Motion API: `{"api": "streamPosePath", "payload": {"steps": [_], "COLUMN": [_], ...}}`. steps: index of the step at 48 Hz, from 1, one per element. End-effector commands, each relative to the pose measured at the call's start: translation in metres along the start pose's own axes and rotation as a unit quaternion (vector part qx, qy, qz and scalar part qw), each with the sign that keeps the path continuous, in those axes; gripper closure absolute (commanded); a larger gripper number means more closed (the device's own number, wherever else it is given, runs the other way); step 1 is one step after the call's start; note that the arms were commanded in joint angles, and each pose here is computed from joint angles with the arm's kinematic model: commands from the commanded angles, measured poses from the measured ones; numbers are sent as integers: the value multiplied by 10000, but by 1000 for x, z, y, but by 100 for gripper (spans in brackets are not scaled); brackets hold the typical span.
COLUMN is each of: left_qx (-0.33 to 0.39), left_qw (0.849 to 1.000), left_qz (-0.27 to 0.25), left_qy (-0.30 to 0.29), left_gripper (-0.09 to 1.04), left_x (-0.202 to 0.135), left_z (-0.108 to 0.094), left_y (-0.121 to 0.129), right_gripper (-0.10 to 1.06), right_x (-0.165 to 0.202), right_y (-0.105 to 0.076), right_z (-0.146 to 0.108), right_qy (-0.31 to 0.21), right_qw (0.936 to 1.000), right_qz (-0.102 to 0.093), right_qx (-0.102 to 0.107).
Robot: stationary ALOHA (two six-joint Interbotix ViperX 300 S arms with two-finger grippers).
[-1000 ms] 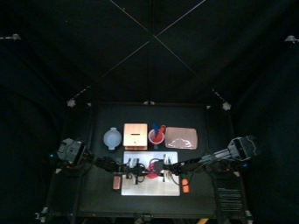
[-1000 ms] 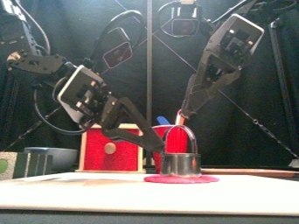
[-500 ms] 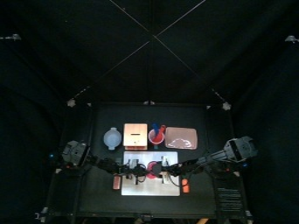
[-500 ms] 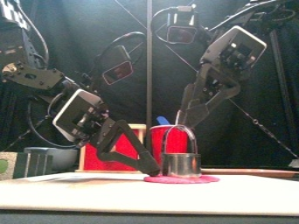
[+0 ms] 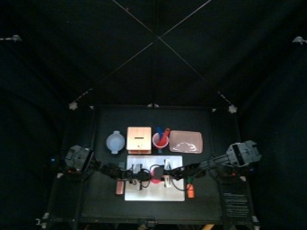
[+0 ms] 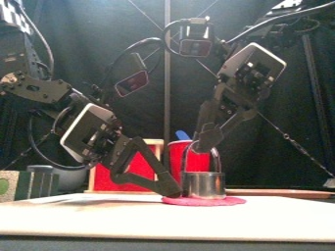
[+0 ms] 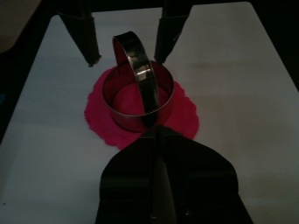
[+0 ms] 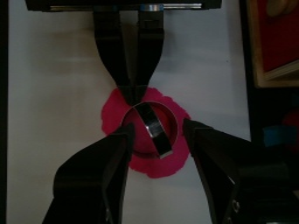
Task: Get the cutter from the drawer then cut the dough then place the extra dough in the bowl
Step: Cut the dough
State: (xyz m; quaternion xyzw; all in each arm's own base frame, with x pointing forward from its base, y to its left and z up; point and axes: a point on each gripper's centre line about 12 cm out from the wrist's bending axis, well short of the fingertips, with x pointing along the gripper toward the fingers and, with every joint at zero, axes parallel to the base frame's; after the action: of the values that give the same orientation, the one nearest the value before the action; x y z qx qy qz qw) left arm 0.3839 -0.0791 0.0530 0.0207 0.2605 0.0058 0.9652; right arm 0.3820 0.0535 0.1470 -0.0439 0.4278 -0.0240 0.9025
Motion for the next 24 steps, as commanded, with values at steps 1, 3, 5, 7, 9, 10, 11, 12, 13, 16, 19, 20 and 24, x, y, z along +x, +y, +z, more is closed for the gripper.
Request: {"api": "streamPosePath", "payload": {"steps": [1, 3, 5, 7, 9, 10, 11, 12, 13, 16, 19, 20, 24], "left_qx": [-53, -51, -51, -49, -43, -47, -41, -45, -45, -52, -58, -58, -60], "left_qw": [10000, 10000, 10000, 10000, 10000, 10000, 10000, 10000, 10000, 9999, 9999, 9999, 9999], "left_qz": [14, 15, 10, 11, 1, 8, -2, 2, -2, -5, -5, -5, 2], "left_qy": [-30, -23, -8, 0, 21, 22, 43, 51, 66, 98, 113, 113, 121], "left_gripper": [49, 50, 51, 51, 52, 52, 52, 52, 52, 52, 52, 52, 52], "left_x": [2, 2, 2, 2, 1, 1, 1, 1, 1, 1, 1, 1, 1], "left_z": [5, 4, 4, 4, 3, 3, 2, 2, 1, 0, 0, 0, -1], "left_y": [0, 0, 0, 0, 0, 0, 0, 0, 0, 0, 0, 0, 0], "right_gripper": [25, 28, 31, 33, 36, 37, 39, 40, 42, 47, 49, 50, 50], "right_x": [-3, -1, 0, 0, 0, 0, 0, -1, -2, -7, -11, -13, -22], "right_y": [0, 0, 0, 0, 0, 0, 0, -1, -1, -2, -3, -4, -8], "right_z": [12, 12, 13, 14, 15, 15, 15, 16, 17, 20, 21, 22, 25], "right_qy": [-195, -179, -174, -184, -182, -190, -179, -183, -202, -215, -208, -213, -220], "right_qw": [9998, 9998, 9998, 9998, 9998, 9998, 9998, 9998, 9998, 9997, 9997, 9996, 9994], "right_qz": [66, 60, 54, 50, 35, 36, 25, 16, 8, -36, -95, -118, -243], "right_qx": [52, 55, 55, 66, 69, 71, 71, 74, 81, 114, 112, 115, 118]}}
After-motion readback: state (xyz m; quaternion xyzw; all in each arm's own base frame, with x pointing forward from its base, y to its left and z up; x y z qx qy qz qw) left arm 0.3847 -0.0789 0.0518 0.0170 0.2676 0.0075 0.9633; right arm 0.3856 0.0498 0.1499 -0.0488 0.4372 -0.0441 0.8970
